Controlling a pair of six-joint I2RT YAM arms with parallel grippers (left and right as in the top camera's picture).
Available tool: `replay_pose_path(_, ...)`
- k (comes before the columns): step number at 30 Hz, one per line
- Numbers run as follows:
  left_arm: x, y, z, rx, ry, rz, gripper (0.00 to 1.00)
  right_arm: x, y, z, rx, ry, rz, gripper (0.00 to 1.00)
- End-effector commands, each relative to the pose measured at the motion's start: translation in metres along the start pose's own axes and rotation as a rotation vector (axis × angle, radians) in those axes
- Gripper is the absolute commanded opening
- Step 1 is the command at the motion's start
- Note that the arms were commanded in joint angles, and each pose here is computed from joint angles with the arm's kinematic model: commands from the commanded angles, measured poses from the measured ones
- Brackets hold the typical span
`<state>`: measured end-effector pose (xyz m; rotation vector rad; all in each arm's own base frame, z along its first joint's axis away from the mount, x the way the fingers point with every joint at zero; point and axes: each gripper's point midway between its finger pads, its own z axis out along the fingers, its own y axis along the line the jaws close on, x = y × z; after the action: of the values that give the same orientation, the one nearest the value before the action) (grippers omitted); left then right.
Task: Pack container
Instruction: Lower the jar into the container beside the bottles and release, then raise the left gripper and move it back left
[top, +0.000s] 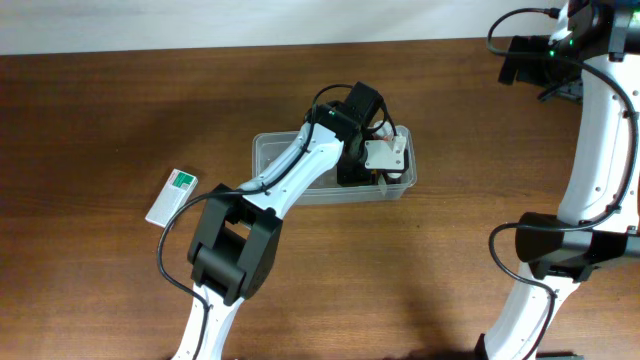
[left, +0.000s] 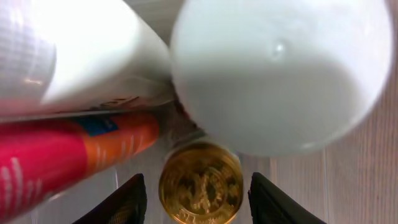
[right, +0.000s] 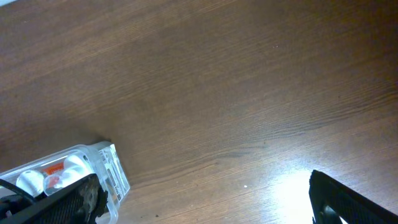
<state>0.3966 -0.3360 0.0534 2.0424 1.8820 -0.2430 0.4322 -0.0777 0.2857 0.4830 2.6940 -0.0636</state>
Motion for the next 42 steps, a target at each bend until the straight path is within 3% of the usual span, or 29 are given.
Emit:
replay_pose_path(1,-0.002,-0.005,0.004,0.022,-0.013,0.015,0.54,-0.002,-0.001,-0.007,0.002,-0.019,0.011,0.98)
replay_pose_path(15,-0.007,-0.004,-0.002,0.009,-0.011,0.025,0.55,-0.002,-0.001,-0.007,0.002,-0.019,0.011,0.98)
replay_pose_path(28,-0.032,0.015,-0.077,-0.148,-0.042,0.038,0.54,-0.002,-0.001,-0.007,0.002,-0.019,0.011,0.98)
replay_pose_path(31,-0.035,0.020,-0.105,-0.211,-0.039,0.044,0.86,-0.002,-0.001,-0.007,0.002,-0.020,0.011,0.98)
replay_pose_path(32,-0.035,0.022,-0.116,-0.237,-0.039,0.027,0.96,-0.002,-0.001,-0.007,0.002,-0.020,0.011,0.98)
replay_pose_path(33,-0.035,0.024,-0.125,-0.263,-0.038,0.000,0.99,-0.002,-0.001,-0.007,0.002,-0.019,0.011,0.98)
replay_pose_path(37,-0.029,0.036,-0.170,-0.389,-0.053,-0.225,0.99,-0.002,-0.001,-0.007,0.002,-0.020,0.011,0.98)
replay_pose_path(42,0.008,0.045,-0.227,-0.497,-0.078,-0.564,0.99,-0.002,-0.001,-0.007,0.002,-0.019,0.011,0.98)
